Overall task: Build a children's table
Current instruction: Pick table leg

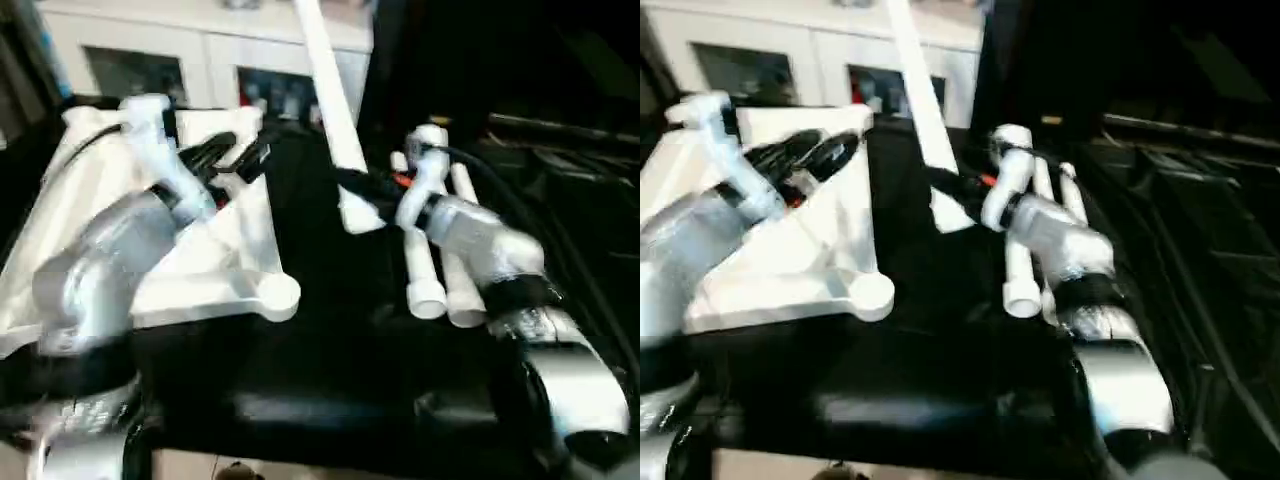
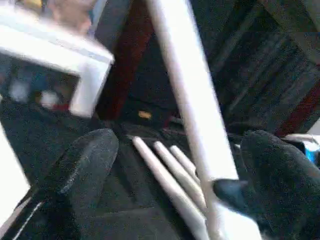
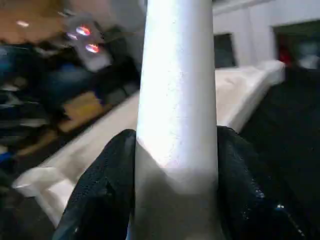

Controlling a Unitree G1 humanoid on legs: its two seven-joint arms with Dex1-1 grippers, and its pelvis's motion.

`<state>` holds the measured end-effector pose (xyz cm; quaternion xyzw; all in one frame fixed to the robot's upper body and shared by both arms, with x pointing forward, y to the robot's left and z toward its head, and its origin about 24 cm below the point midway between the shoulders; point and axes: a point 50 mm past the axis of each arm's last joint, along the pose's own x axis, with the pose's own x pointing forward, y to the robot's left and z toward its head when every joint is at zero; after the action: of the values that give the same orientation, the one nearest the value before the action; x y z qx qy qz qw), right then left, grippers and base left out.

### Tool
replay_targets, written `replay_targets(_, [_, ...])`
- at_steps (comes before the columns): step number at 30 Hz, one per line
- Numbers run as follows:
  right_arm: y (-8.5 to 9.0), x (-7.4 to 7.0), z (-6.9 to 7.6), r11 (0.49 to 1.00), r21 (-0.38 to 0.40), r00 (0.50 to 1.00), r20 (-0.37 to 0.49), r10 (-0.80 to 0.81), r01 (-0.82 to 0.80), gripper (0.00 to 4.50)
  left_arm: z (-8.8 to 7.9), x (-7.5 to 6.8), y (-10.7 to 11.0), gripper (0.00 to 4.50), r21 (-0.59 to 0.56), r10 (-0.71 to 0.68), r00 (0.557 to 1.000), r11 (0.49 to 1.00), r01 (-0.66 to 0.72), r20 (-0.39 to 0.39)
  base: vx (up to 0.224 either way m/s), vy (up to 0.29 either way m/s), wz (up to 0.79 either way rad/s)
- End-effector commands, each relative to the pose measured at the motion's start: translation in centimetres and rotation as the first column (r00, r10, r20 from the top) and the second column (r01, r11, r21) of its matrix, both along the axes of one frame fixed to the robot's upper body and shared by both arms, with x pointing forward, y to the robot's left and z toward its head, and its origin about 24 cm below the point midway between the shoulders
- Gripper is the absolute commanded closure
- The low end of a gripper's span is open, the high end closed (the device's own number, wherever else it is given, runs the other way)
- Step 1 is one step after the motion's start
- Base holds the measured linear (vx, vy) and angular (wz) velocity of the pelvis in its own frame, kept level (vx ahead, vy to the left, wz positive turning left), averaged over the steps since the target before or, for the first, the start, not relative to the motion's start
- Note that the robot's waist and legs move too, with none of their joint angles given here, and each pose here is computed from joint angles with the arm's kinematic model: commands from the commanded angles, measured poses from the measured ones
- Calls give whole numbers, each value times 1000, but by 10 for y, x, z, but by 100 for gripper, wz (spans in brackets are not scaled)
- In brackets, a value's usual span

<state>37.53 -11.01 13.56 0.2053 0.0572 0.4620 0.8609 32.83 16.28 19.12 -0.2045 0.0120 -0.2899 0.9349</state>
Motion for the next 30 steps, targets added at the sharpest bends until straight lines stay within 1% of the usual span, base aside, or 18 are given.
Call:
replay_targets(1, [-5,-11,21,995,48,992,97,83,-88,257,8,6,-16,0,-100,-80,996,992,75,-44,0,0,0])
replay_targets(2, [-5,-15,23,992,52,987,115,110,-116,257,10,8,-19,0,-128,-98,994,988,91,-46,0,0,0])
replay_targets(3, [-5,-16,24,991,53,986,118,115,-121,257,11,8,-20,0,-132,-101,994,987,94,-47,0,0,0])
replay_targets(4, [-4,-25,27,984,58,977,140,158,-167,257,15,10,-28,0,-162,-146,988,977,136,-49,0,0,0])
replay_targets(5, [-4,-28,28,981,59,974,145,175,-185,257,17,10,-32,0,-173,-164,985,973,153,-50,0,0,0])
replay_targets(9, [-2,-33,27,974,50,967,146,211,-220,257,21,11,-37,0,-187,-189,981,966,177,-44,0,0,0])
replay_targets(12, [1,-36,25,973,26,964,142,224,-230,257,25,11,-41,0,-227,-215,976,953,202,-36,0,0,0])
replay_targets(16, [3,-37,21,981,-26,973,125,192,-191,257,28,10,-41,0,-255,-227,973,944,211,-34,0,0,0])
replay_targets(17, [6,-33,18,988,-71,982,115,148,-140,257,29,9,-42,0,-276,-234,972,936,218,-28,0,0,0])
replay_targets(18, [7,-32,18,989,-87,985,114,132,-123,257,30,8,-42,0,-282,-237,971,934,220,-26,0,0,0])
replay_targets(19, [10,-28,17,989,-125,989,114,97,-83,257,30,8,-42,0,-286,-237,971,933,219,-27,0,0,0])
replay_targets(21, [12,-26,17,987,-151,990,116,77,-59,257,29,7,-42,27,-283,-230,973,935,212,-33,0,0,0])
replay_targets(23, [17,-26,17,982,-178,989,126,78,-55,257,28,8,-42,34,-280,-220,975,939,200,-40,0,0,0])
replay_targets(25, [22,-29,17,977,-203,986,140,95,-65,257,28,8,-42,69,-279,-207,977,942,187,-44,0,0,0])
replay_targets(27, [34,-35,18,968,-235,979,163,125,-84,257,28,9,-43,78,-278,-190,980,946,169,-51,0,0,0])
replay_targets(30, [43,-37,18,959,-275,974,189,126,-71,257,24,10,-42,113,-274,-162,984,952,136,-76,0,0,0])
